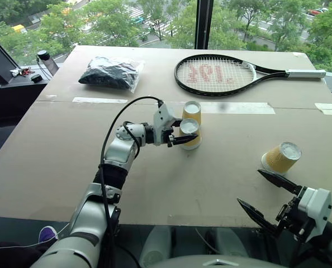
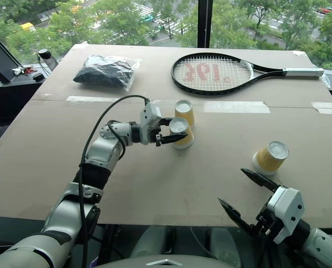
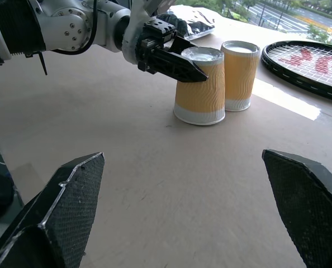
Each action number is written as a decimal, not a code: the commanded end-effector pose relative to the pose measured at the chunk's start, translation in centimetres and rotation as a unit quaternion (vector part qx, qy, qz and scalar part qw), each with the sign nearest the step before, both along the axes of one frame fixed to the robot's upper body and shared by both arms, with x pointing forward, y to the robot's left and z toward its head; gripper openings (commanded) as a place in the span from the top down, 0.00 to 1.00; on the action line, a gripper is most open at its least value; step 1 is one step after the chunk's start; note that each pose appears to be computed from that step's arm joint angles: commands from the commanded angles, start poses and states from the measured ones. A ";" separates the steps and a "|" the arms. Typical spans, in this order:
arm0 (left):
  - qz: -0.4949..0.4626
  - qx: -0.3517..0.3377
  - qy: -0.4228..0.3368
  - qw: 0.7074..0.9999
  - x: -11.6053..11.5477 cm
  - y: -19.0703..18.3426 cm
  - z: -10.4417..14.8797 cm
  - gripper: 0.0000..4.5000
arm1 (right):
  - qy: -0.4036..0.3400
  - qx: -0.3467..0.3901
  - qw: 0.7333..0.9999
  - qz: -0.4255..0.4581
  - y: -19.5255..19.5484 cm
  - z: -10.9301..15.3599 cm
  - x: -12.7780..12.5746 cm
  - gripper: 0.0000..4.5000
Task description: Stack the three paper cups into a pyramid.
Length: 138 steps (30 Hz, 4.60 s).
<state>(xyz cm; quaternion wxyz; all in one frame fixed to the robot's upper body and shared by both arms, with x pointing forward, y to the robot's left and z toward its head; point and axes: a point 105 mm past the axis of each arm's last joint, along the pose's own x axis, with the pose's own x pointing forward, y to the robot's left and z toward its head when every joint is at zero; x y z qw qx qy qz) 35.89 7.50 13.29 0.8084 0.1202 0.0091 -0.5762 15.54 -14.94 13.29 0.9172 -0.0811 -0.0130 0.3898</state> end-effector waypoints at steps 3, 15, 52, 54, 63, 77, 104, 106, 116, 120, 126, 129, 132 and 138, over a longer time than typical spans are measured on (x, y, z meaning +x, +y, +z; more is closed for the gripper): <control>-0.006 0.007 0.004 1.000 -0.4 0.0 0.7 0.44 | -0.022 -0.003 1.000 0.000 -0.1 0.8 -0.1 0.00; 0.004 0.008 0.018 1.000 -0.9 0.9 0.8 0.01 | -0.022 -0.004 1.000 -0.003 -0.1 0.6 0.2 0.00; -0.015 -0.112 0.030 0.993 -11.8 8.3 2.8 0.00 | 0.021 -0.016 0.957 -0.289 -9.5 0.5 10.1 0.56; -0.007 -0.108 0.035 0.993 -11.9 8.7 2.4 0.00 | 0.011 -0.019 0.971 -0.239 -7.6 1.1 10.0 0.56; -0.005 -0.101 0.060 0.993 -12.9 9.8 1.6 0.00 | -0.009 -0.034 0.992 -0.118 0.5 1.3 14.3 0.56; 0.026 -0.086 0.058 0.994 -13.9 11.8 1.6 0.00 | 0.029 -0.045 0.998 -0.028 6.4 0.7 16.5 0.56; 0.028 -0.089 0.062 0.994 -13.8 11.5 1.3 0.00 | 0.021 -0.058 0.998 -0.005 7.8 2.1 15.5 0.03; 0.030 -0.089 0.062 0.994 -13.8 11.6 1.2 0.00 | 0.009 -0.055 0.998 0.009 7.5 3.4 15.1 0.03; 0.039 -0.096 0.062 0.993 -13.9 11.5 0.8 0.00 | -0.010 -0.026 0.998 0.053 6.9 9.3 16.1 0.03; 0.044 -0.098 0.063 0.992 -14.1 11.8 0.8 0.00 | 0.015 -0.020 0.999 0.042 8.6 9.8 18.6 0.03; 0.039 -0.107 0.064 0.991 -15.4 13.9 2.0 0.00 | 0.036 -0.063 0.994 0.084 11.3 9.5 20.3 0.03; 0.049 -0.104 0.060 0.992 -15.1 14.5 2.2 0.00 | 0.036 -0.090 0.990 0.104 12.2 9.3 21.7 0.03; 0.046 -0.104 0.061 0.992 -15.4 14.4 2.1 0.00 | 0.043 -0.105 0.986 0.122 12.8 9.0 22.7 0.03; 0.057 -0.098 0.063 0.992 -15.6 15.2 2.0 0.00 | 0.053 -0.128 0.980 0.141 14.1 9.1 24.4 0.03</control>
